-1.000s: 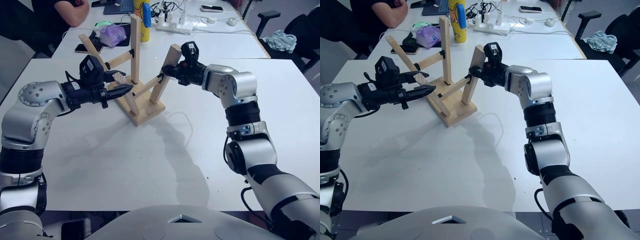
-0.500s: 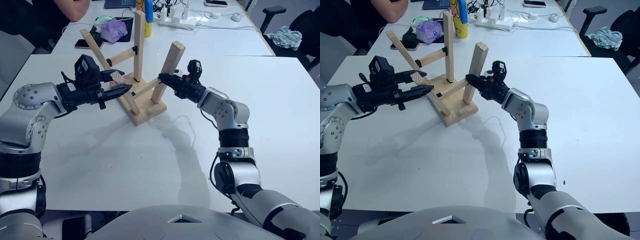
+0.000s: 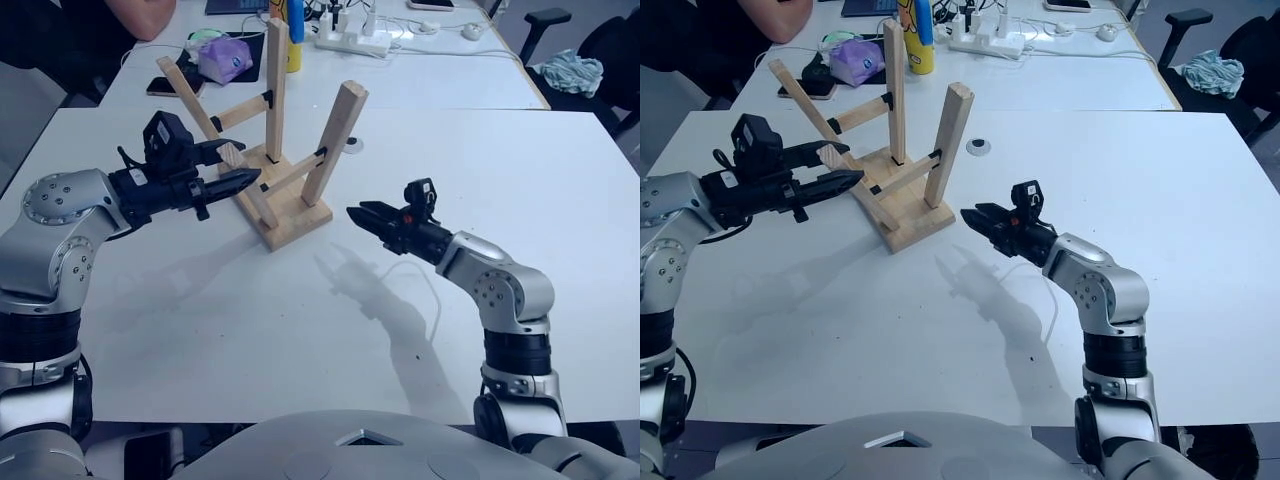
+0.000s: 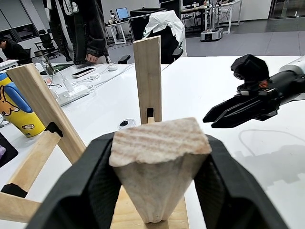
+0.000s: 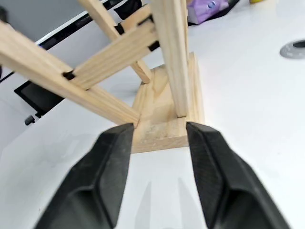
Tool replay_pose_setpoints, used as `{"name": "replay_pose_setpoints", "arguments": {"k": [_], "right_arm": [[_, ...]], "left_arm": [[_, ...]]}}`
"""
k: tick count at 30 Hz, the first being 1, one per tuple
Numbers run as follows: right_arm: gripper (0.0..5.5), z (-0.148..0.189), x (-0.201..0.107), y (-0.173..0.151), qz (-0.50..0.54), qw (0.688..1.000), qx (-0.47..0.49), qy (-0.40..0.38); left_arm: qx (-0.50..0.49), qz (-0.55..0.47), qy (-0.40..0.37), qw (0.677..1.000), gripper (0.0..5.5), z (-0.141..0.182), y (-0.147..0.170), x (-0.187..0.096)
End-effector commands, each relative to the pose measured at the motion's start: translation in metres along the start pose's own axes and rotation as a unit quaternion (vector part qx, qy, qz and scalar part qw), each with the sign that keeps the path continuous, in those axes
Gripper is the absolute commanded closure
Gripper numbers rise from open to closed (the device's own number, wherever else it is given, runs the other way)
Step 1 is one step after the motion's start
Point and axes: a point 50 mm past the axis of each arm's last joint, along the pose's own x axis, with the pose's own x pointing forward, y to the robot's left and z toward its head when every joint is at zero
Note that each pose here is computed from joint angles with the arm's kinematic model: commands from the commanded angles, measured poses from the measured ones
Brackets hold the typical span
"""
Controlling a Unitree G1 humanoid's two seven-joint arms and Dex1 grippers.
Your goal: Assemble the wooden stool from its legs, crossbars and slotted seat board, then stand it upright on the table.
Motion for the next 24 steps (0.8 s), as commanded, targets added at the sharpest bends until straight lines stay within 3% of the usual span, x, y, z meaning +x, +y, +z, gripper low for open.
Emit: {"name": "replay_pose_setpoints", "arguments": {"k": [1,5,10,12,17,24], "right_arm": [[4.20,-0.002,0.003,-0.020,-0.061,0.996,-0.061,0.006],[4.76,-0.009,0.028,-0.033,-0.068,0.983,-0.168,0.035],[5.47,-0.026,0.046,-0.036,-0.052,0.980,-0.181,0.065],[5.50,-0.032,0.046,-0.036,-0.042,0.979,-0.184,0.077],[5.50,-0.056,0.035,-0.039,-0.016,0.970,-0.186,0.156],[5.50,-0.070,-0.010,-0.041,-0.019,0.951,-0.187,0.246]], "left_arm": [[-0.074,-0.052,0.061,0.994,3.46,-0.031,-0.009,0.001],[-0.064,-0.092,0.071,0.991,3.46,-0.028,-0.007,0.004],[-0.059,-0.148,0.058,0.986,3.46,-0.017,-0.011,0.019],[-0.062,-0.173,0.048,0.982,3.46,-0.013,-0.018,0.024],[-0.050,-0.233,0.037,0.971,3.46,-0.010,-0.034,0.029],[-0.028,-0.209,0.026,0.977,3.46,-0.011,-0.038,0.035]]}}
